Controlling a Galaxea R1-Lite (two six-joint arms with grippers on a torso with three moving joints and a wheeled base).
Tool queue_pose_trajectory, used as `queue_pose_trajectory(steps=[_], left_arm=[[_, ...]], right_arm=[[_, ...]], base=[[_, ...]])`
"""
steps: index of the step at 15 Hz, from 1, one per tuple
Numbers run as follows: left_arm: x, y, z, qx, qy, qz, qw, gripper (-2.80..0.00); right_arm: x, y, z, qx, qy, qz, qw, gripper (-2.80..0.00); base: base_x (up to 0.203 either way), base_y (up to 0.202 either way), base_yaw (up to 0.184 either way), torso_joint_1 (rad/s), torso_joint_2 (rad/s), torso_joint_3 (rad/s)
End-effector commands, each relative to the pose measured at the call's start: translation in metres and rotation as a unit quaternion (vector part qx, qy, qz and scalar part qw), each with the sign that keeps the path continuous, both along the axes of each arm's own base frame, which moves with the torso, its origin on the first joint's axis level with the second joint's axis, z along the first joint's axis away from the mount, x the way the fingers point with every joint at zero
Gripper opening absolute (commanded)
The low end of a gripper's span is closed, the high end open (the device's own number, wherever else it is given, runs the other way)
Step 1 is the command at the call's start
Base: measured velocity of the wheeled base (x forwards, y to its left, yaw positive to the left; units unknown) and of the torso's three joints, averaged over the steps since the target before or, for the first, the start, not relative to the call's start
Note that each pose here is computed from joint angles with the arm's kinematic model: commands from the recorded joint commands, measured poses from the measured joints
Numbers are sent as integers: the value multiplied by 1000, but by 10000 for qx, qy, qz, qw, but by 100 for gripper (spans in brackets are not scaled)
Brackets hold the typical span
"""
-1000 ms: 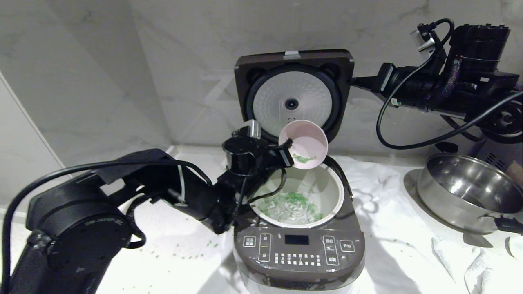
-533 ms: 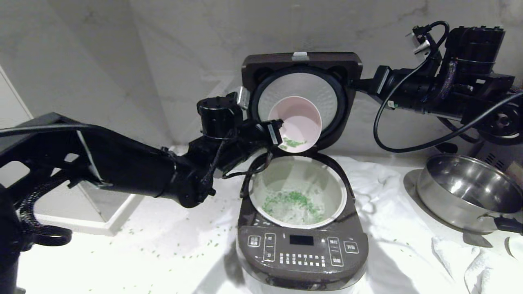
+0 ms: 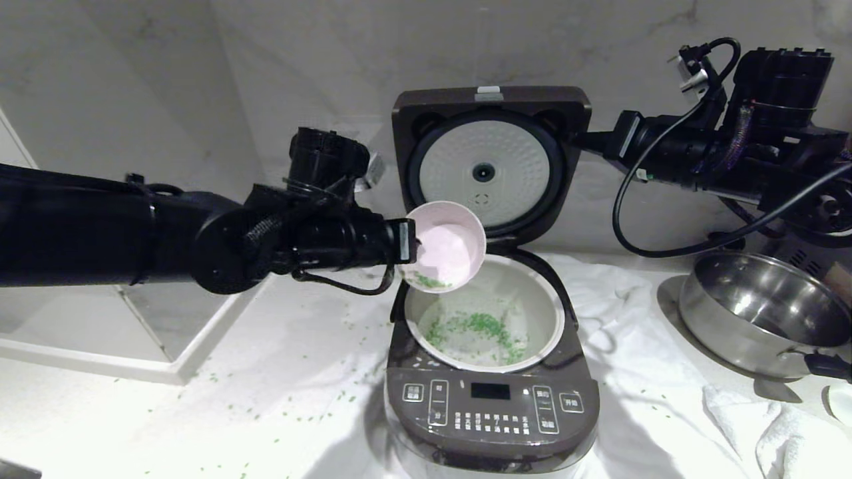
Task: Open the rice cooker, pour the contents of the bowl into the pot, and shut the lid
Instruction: Place the bowl on the table
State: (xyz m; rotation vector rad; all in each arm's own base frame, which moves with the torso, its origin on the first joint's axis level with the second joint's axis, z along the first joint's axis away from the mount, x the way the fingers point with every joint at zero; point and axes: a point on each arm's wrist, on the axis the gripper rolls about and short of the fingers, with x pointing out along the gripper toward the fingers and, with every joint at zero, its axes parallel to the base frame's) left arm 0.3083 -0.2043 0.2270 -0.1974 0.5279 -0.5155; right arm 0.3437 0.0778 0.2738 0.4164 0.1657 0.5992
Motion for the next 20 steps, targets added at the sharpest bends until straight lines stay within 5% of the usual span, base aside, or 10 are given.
queue_pose_trajectory(steps=[1,4,8,16,20], left_arm=[[-19,29,16,504,819,212,9951,-280],[-27,67,28,788,1150,794,9870,-280],[-27,95,9,1221,1577,1397,9699,-280],[-9,136,-30,1385,2285,2011,9424,-280],[11,150,-66,1727,2770,2011,9236,-280]], right_arm=[[-5,0,1,10,-3,31,10000,-280],[-11,-1,-7,-22,101,40,9999,-280],[-15,0,-10,-13,34,49,10000,-280],[-25,-2,-19,-48,209,56,9998,-280],[-29,-3,-29,-58,266,48,9996,-280]], base=[[0,0,0,0,0,0],[0,0,0,0,0,0],[0,0,0,0,0,0],[0,0,0,0,0,0],[0,0,0,0,0,0]])
